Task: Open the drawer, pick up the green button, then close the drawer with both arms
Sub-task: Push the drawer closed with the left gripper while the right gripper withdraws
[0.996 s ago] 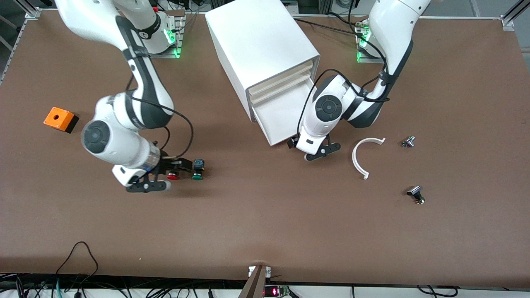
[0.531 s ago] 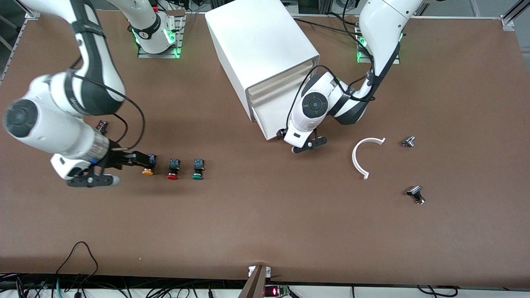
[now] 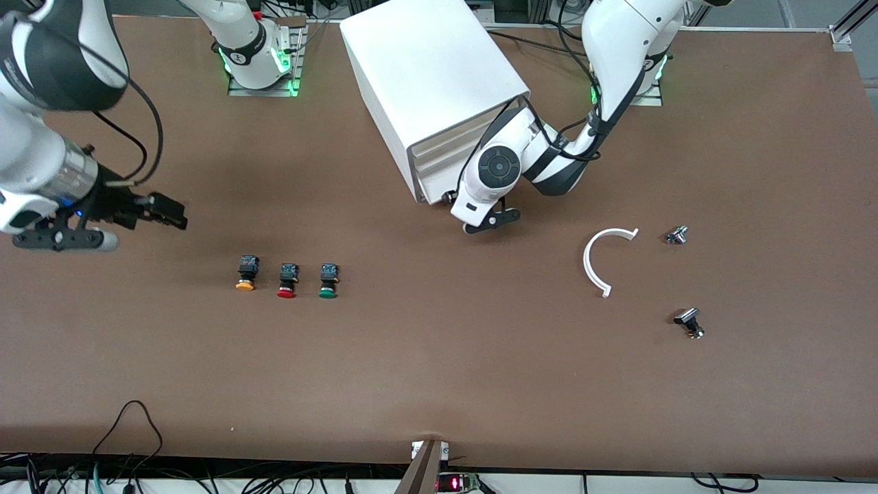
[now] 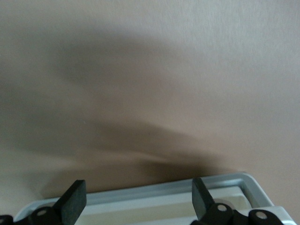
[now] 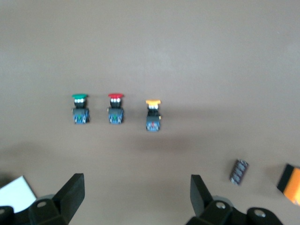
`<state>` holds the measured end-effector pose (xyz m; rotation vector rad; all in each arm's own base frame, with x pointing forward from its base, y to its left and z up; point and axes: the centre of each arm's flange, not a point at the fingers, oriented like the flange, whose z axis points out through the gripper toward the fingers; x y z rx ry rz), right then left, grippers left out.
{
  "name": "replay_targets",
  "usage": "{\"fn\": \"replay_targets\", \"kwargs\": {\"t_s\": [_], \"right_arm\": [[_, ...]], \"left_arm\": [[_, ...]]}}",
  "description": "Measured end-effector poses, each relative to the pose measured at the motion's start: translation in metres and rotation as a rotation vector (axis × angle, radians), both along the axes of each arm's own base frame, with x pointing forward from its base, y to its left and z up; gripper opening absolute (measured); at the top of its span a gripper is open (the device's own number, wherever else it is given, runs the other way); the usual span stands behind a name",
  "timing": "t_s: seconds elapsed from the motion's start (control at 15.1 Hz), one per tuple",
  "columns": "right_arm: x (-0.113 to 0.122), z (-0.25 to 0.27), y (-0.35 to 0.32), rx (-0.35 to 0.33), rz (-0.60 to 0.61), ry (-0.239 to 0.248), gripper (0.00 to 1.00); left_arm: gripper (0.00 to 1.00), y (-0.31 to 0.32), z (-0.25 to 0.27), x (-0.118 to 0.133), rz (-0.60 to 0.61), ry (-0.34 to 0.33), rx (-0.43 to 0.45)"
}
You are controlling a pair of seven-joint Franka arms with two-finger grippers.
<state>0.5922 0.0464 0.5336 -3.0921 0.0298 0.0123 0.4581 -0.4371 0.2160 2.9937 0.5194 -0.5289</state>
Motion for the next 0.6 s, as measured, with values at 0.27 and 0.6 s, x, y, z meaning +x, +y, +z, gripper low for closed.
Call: {"fn": "replay_targets", "kwargs": {"t_s": [0.27,0.6], "right_arm": [[-0.036,0.049,-0.002,-0.034,-0.044,0.002,1.00],[-0.061,0.084,-0.005,-0.056,-0.068,-0.021,1.00]], "left_arm": [[1.00,-0.007,-0.003,-0.009,-0.011,0.022,-0.005],[1.00,-0.014,-0.007,-0.019,-0.028,0.047,-0.004]]}}
